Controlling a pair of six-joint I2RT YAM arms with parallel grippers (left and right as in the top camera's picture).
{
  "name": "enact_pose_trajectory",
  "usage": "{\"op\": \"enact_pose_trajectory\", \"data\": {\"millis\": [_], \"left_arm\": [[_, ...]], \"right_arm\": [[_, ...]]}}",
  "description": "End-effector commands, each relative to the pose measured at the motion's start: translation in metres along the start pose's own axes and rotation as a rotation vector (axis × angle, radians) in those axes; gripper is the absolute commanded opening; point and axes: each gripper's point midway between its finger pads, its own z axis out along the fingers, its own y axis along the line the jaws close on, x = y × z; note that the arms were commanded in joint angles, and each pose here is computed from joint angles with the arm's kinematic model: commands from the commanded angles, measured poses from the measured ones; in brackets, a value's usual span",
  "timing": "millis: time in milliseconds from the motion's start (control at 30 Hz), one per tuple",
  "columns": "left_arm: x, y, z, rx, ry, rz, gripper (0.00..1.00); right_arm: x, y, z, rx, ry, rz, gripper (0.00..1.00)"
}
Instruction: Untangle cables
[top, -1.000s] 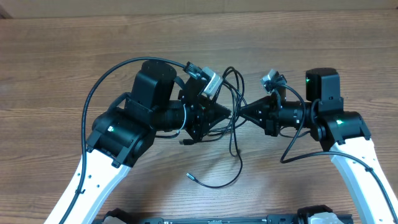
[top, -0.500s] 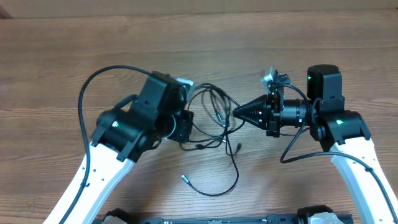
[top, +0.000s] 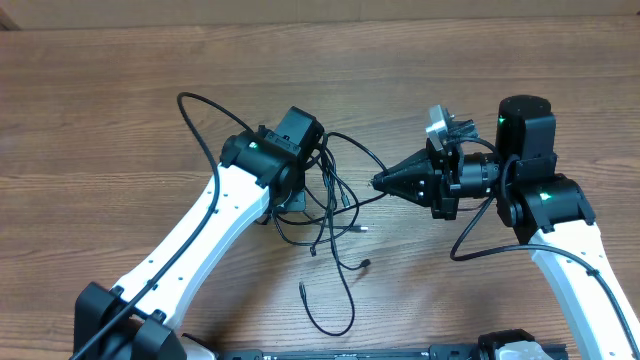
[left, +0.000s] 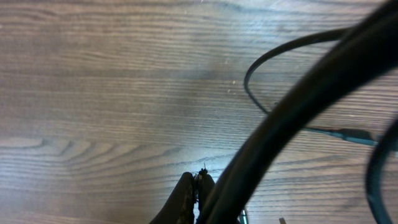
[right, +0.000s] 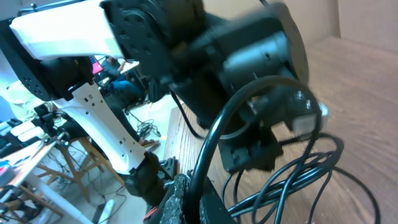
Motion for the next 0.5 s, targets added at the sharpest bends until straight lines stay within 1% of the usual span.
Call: {"op": "enact_pose_trajectory", "data": {"millis": [0, 100, 200, 233, 333, 367, 400, 467], "left_arm": [[0.0, 0.006, 0.008, -0.064, 0.021, -0.047, 0.04], [0.001, 0.007, 0.009, -0.069, 0.027, -0.049, 0.04], [0.001, 0.007, 0.009, -0.069, 0.027, -0.052, 0.04], [0.001, 0.007, 0.009, -0.069, 0.027, -0.059, 0.04], [0.002, 0.004, 0.01, -0.054, 0.034, -0.071, 0.04], [0.002, 0.002, 0.01, -0.044, 0.035, -0.072, 0.04], [0.002, -0.001, 0.01, -0.027, 0.04, -0.073, 0.04], [0.002, -0.006, 0.01, 0.001, 0.045, -0.071, 0.04]], "right_arm": [[-0.016, 0.003, -0.009, -0.006, -0.03, -0.011, 0.04], [-0.025, -0.021, -0.026, 0.123, -0.064, 0.066, 0.04], [-0.027, -0.052, -0.051, 0.296, -0.112, 0.201, 0.04], [-0.026, -0.067, -0.066, 0.381, -0.141, 0.27, 0.04], [-0.018, -0.091, -0.097, 0.54, -0.196, 0.406, 0.04], [-0.015, -0.096, -0.104, 0.578, -0.203, 0.434, 0.1], [-0.008, -0.102, -0.113, 0.628, -0.209, 0.475, 0.33], [0.001, -0.104, -0.12, 0.658, -0.21, 0.529, 0.5]]}}
